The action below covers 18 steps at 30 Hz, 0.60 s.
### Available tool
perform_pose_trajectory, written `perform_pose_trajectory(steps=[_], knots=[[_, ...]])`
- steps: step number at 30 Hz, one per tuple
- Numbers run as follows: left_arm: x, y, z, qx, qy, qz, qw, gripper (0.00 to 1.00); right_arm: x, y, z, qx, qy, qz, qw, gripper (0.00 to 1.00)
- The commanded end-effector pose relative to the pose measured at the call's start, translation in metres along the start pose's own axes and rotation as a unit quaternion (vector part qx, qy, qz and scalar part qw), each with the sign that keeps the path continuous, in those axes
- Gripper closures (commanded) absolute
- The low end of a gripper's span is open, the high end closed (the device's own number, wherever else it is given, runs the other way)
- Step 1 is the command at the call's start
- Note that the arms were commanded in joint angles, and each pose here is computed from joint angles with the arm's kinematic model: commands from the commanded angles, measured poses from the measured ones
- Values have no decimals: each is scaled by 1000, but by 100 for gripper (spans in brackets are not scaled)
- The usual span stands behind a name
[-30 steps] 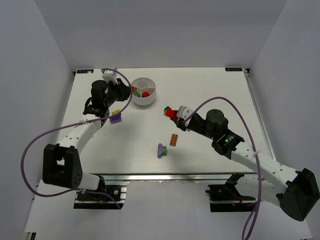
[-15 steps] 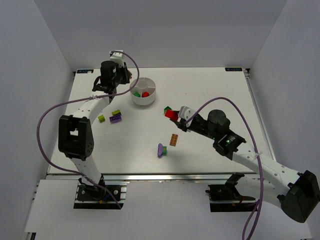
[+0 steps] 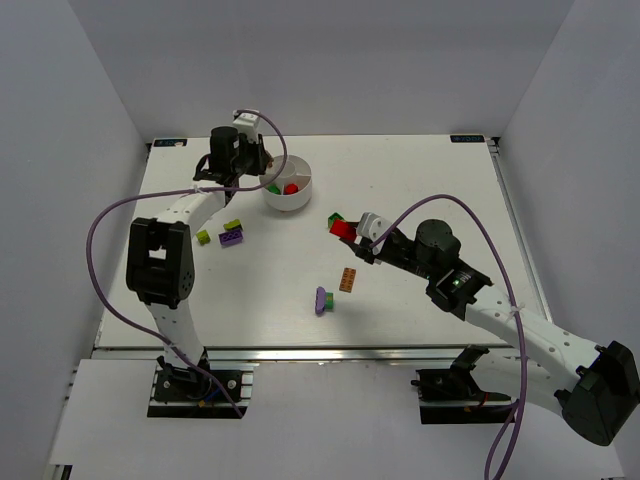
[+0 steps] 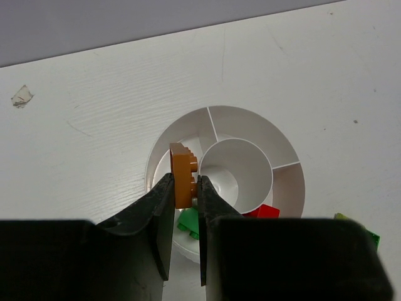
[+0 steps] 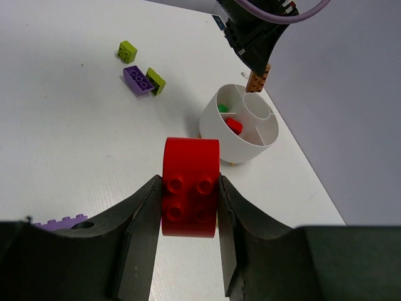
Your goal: Sort the legos into containers by color
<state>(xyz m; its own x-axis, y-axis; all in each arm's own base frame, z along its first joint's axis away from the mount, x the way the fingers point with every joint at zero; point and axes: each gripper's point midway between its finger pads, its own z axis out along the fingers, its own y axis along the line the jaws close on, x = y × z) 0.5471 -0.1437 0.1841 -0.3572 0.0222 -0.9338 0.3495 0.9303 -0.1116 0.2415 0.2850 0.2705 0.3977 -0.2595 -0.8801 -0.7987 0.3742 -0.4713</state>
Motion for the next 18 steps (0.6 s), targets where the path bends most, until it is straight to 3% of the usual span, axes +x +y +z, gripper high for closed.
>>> perform_pose_trajectory(steps=[1,18], knots=[[-14,-10,-1,25,-18,13,999,97,-7,-3,0,6,-17,-8,1000,100],[4,0,10,4,10,5,1000,59,-7,-2,0,5,-17,-9,1000,100]])
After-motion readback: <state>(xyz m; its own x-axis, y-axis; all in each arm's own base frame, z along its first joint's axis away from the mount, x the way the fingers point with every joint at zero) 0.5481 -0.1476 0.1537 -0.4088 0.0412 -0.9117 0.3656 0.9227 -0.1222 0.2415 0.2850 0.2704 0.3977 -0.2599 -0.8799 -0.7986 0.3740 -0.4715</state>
